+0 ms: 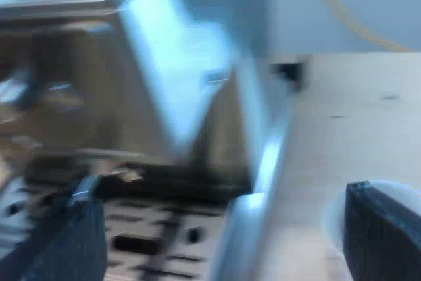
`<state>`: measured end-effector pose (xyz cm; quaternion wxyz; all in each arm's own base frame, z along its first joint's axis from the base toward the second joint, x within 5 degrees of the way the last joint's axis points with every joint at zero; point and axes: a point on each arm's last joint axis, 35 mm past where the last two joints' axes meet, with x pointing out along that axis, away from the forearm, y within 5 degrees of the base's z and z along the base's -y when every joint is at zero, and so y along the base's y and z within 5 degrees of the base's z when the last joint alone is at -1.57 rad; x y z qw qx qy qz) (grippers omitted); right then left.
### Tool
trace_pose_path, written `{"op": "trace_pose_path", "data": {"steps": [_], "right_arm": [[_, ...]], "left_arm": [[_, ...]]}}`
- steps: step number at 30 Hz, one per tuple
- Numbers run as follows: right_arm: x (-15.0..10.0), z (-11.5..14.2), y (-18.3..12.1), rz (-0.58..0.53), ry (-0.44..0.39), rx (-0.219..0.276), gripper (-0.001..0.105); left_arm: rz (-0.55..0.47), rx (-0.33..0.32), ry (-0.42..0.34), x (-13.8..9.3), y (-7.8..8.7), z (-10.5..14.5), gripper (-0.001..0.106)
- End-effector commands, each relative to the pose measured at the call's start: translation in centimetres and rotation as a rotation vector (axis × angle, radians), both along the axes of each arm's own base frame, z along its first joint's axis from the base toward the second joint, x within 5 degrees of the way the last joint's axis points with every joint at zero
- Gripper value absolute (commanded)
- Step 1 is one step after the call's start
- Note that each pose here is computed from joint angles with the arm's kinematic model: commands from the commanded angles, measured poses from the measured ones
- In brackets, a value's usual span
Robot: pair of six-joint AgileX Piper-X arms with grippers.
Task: Pour the beans into the coffee machine
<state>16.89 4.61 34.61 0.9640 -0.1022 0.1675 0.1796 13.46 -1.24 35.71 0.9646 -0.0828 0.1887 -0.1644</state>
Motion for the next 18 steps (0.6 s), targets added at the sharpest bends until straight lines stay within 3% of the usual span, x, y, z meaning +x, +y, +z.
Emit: {"op": "trace_pose_path", "data": {"steps": [1, 8, 9, 12, 16, 18], "right_arm": [[-1.8, 0.9, -1.6, -0.051, -0.04, -0.04, 0.078], [-5.3, 1.6, -3.0, -0.11, -0.086, -0.102, 0.078], [-6.3, 1.8, -3.2, -0.132, -0.104, -0.114, 0.078], [-8.0, 2.1, -3.6, -0.184, -0.131, -0.126, 0.078], [-10.3, 2.3, -4.0, -0.224, -0.169, -0.13, 0.078], [-11.3, 2.3, -4.1, -0.226, -0.189, -0.125, 0.078]], "left_arm": [[-0.006, -0.011, -0.033, -0.5, 0.0, 0.7, 0.067], [0.005, -0.008, -0.103, -2.2, 0.0, 1.5, 0.067], [0.016, -0.005, -0.156, -3.5, 0.0, 2.1, 0.067], [0.016, -0.005, -0.218, -5.2, 0.0, 2.6, 0.067], [0.015, -0.006, -0.251, -6.4, 0.0, 2.8, 0.067], [0.015, -0.006, -0.264, -9.3, 0.1, 2.4, 0.067]]}}
